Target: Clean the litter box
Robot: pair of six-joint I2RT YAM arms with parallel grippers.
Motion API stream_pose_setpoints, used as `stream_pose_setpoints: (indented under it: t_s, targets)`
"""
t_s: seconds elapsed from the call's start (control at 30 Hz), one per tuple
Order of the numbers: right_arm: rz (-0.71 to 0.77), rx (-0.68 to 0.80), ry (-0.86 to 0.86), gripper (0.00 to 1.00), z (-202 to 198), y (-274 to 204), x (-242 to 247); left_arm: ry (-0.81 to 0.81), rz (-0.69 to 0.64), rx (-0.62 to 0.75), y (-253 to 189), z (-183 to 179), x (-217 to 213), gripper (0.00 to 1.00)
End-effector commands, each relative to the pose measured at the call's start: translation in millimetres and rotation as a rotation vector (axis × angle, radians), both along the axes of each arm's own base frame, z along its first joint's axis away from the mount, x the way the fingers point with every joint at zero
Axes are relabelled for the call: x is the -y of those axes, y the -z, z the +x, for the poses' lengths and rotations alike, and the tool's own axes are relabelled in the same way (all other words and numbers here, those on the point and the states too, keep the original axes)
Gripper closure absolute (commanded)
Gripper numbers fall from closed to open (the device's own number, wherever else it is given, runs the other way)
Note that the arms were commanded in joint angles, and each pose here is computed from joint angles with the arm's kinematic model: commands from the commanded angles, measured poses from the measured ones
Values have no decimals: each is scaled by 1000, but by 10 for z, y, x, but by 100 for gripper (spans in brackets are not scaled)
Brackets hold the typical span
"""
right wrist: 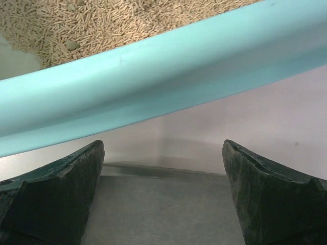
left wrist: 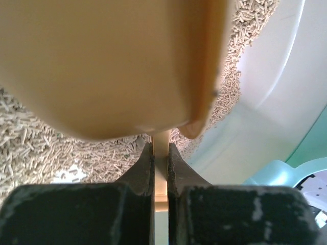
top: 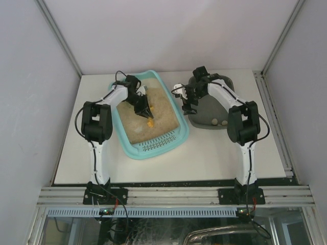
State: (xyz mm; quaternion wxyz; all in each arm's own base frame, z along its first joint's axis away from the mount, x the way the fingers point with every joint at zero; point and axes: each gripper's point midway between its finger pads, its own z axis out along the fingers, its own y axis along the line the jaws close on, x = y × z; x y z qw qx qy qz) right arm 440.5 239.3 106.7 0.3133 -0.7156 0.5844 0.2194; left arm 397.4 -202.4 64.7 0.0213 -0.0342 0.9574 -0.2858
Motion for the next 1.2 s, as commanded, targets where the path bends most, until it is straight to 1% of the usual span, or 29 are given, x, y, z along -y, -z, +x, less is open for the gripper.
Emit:
stream_pose_setpoints:
  t_s: [0.0,0.13,0.3,0.47,0.57,0.67,0.83,1.17]
  targets:
    - [64,47,-18,2,-62,-290,-58,53,-126,135,-151,35,191,100]
    - [73,33,-13,2,-88,-296,-51,44,-233,156,-141,0,320,100]
    - [87,0,-26,2,-183,-304,-104,30,-340,203,-155,91,453,100]
    - [85,9,-37,2,-244,-318,-123,38,-427,251,-358,128,543,100]
    - [83,17,-32,2,-235,-324,-112,45,-437,277,-467,112,537,100]
    - [85,21,-30,2,-232,-338,-111,38,-410,298,-525,67,481,100]
    - [72,45,-23,2,-225,-360,-85,47,-399,339,-623,-105,421,100]
    - [54,66,-7,2,-316,-445,-41,56,-407,351,-681,-322,373,100]
